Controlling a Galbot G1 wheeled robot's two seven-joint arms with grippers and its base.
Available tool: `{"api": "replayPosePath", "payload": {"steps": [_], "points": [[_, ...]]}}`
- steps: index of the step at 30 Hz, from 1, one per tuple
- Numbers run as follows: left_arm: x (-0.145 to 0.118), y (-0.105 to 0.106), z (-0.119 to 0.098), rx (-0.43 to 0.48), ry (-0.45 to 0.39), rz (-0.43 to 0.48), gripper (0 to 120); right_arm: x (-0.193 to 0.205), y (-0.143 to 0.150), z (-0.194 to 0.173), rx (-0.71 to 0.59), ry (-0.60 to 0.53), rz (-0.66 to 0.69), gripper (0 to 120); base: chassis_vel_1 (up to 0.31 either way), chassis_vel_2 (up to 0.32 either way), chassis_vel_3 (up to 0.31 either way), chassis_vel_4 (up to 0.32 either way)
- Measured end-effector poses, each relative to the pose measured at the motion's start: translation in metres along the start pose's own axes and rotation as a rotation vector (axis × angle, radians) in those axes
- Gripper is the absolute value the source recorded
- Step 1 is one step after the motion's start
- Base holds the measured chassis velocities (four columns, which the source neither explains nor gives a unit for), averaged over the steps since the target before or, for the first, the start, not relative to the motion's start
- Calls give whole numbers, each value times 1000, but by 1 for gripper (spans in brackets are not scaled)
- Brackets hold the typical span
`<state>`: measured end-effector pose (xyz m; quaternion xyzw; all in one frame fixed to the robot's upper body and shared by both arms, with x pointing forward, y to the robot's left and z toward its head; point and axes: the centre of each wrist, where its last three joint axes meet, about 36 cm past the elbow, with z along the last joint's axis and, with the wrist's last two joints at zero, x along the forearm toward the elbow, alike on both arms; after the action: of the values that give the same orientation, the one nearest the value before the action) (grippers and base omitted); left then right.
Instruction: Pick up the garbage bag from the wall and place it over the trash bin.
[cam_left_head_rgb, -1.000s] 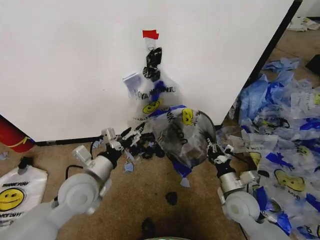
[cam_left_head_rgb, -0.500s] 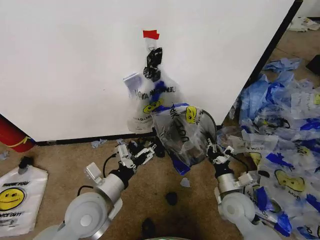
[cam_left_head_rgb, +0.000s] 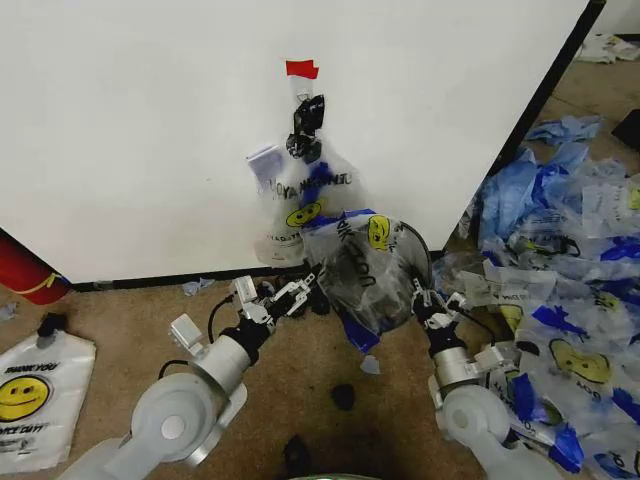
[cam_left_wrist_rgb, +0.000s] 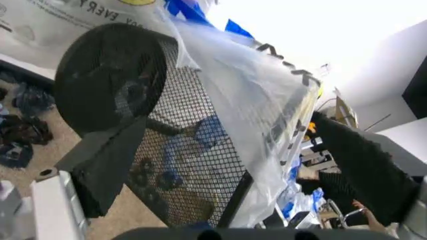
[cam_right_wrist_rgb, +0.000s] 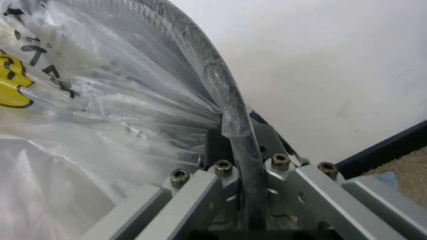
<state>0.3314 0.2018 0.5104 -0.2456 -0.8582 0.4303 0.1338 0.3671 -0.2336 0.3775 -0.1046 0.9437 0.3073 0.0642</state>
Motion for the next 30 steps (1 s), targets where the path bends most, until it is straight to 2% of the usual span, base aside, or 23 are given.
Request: {"api": "replayPosePath", "payload": {"steps": [7, 11, 13, 15, 17, 18, 19, 22, 24, 29, 30], "points": [[-4, 4, 4, 12, 3, -2, 98, 2, 1, -3, 3, 0, -5, 0, 0, 0, 0, 0], [-6, 6, 4, 21, 4, 4, 93, 2, 1, -3, 6, 2, -4, 0, 0, 0, 0, 0], [-7, 7, 4, 24, 3, 10, 88, 2, 1, -2, 7, 2, -5, 0, 0, 0, 0, 0], [-9, 8, 5, 29, 1, 16, 76, 2, 1, -2, 7, 3, -7, 0, 0, 0, 0, 0], [-9, 8, 5, 31, 0, 17, 76, 1, 1, -2, 7, 3, -8, 0, 0, 0, 0, 0], [-10, 8, 5, 32, -1, 18, 68, 1, 1, -2, 8, 3, -9, 0, 0, 0, 0, 0], [-10, 8, 5, 32, -1, 18, 68, 1, 1, -2, 8, 3, -9, 0, 0, 0, 0, 0], [-11, 8, 5, 36, -6, 22, 52, 1, 2, -2, 9, 4, -10, 0, 0, 0, 0, 0], [-11, 7, 5, 36, -7, 23, 49, 1, 2, -2, 9, 4, -10, 0, 0, 0, 0, 0], [-11, 8, 4, 33, -7, 22, 27, 0, 2, -2, 10, 3, -11, 0, 0, 0, 0, 0], [-11, 8, 4, 33, -7, 22, 27, 0, 2, -2, 10, 3, -11, 0, 0, 0, 0, 0]]}}
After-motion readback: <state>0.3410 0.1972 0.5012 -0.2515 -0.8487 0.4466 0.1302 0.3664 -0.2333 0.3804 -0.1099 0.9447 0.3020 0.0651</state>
